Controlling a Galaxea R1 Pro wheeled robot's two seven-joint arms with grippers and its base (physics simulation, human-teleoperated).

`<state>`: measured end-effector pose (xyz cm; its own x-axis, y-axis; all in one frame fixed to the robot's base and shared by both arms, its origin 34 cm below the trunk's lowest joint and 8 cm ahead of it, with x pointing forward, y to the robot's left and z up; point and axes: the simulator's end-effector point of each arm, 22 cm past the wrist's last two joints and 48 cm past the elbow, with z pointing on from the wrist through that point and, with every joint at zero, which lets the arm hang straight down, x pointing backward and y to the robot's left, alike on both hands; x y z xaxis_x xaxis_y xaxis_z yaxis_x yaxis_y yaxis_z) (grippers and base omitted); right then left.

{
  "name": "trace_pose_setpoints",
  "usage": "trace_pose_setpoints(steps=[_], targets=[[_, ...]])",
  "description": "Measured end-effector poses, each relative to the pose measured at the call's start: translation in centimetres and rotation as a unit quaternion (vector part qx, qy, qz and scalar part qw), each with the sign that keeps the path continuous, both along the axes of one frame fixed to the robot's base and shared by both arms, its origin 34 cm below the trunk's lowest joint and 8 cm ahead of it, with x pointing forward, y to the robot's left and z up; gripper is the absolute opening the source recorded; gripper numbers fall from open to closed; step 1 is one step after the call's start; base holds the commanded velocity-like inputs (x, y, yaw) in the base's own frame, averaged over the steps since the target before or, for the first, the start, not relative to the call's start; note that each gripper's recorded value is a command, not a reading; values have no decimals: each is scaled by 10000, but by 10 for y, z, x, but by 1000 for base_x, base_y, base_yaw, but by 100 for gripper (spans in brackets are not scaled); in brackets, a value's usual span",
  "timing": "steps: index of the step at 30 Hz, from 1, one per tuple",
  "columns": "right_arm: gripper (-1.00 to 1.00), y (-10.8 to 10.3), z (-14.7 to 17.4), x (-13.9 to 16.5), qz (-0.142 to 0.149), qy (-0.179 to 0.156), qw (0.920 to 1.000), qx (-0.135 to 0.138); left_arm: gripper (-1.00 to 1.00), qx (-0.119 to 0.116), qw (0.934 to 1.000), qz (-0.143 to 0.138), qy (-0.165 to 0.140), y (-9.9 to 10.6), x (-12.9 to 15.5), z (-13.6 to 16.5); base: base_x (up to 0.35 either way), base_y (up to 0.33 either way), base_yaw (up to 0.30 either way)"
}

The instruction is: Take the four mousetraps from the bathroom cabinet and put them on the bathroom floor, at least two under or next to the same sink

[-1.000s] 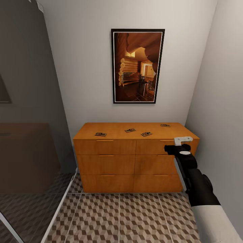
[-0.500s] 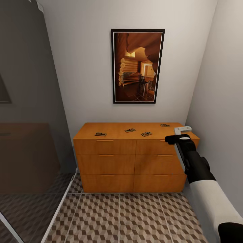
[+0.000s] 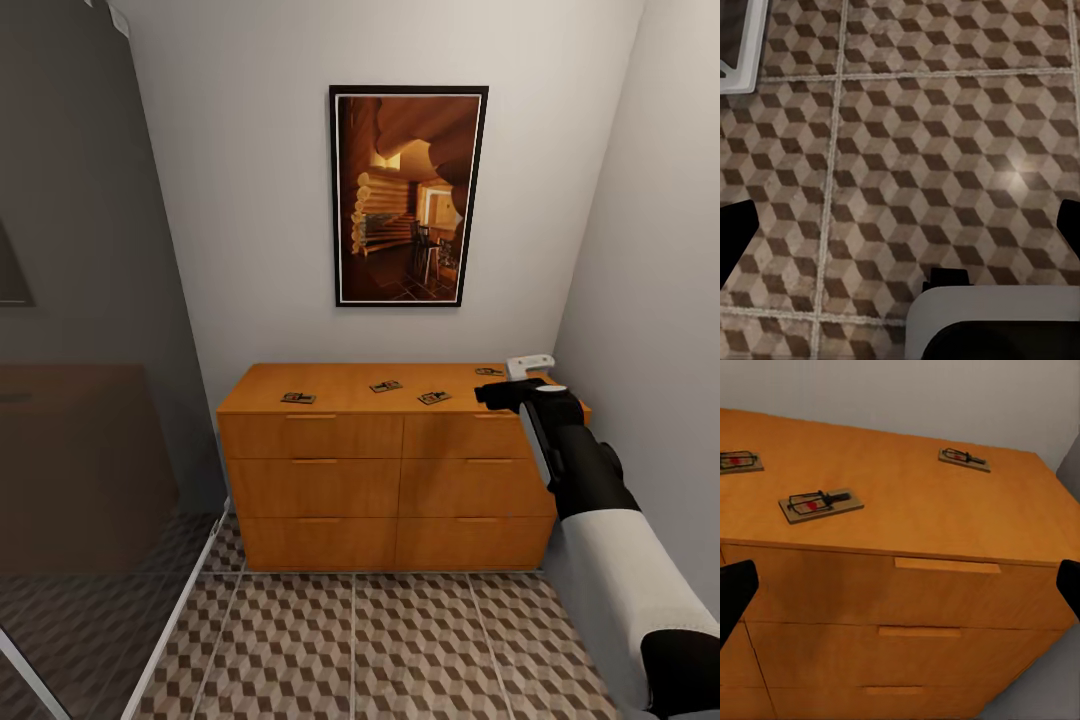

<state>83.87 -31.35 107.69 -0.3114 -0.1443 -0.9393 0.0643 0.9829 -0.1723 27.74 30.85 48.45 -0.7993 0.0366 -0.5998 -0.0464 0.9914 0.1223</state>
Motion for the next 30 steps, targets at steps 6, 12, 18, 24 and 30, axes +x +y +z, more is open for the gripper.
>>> trace_pose_setpoints(steps=[6, 12, 18, 24, 30], targets=[[100, 13, 2, 1, 291, 12, 9995, 124, 100, 0, 10000, 3, 10, 0, -1, 0, 0, 0, 0], [100, 13, 2, 1, 419, 41, 9990, 153, 100, 1, 10000, 6, 14, 0, -1, 0, 0, 0, 0], [100, 2, 3, 0, 398, 52, 9991, 156, 100, 2, 10000, 7, 15, 0, -1, 0, 0, 0, 0], [100, -3, 3, -1, 381, 57, 9991, 183, 100, 0, 10000, 3, 15, 0, -1, 0, 0, 0, 0], [100, -5, 1, -2, 335, 139, 9991, 199, 100, 4, 10000, 16, 65, 0, -5, -2, 0, 0, 0]])
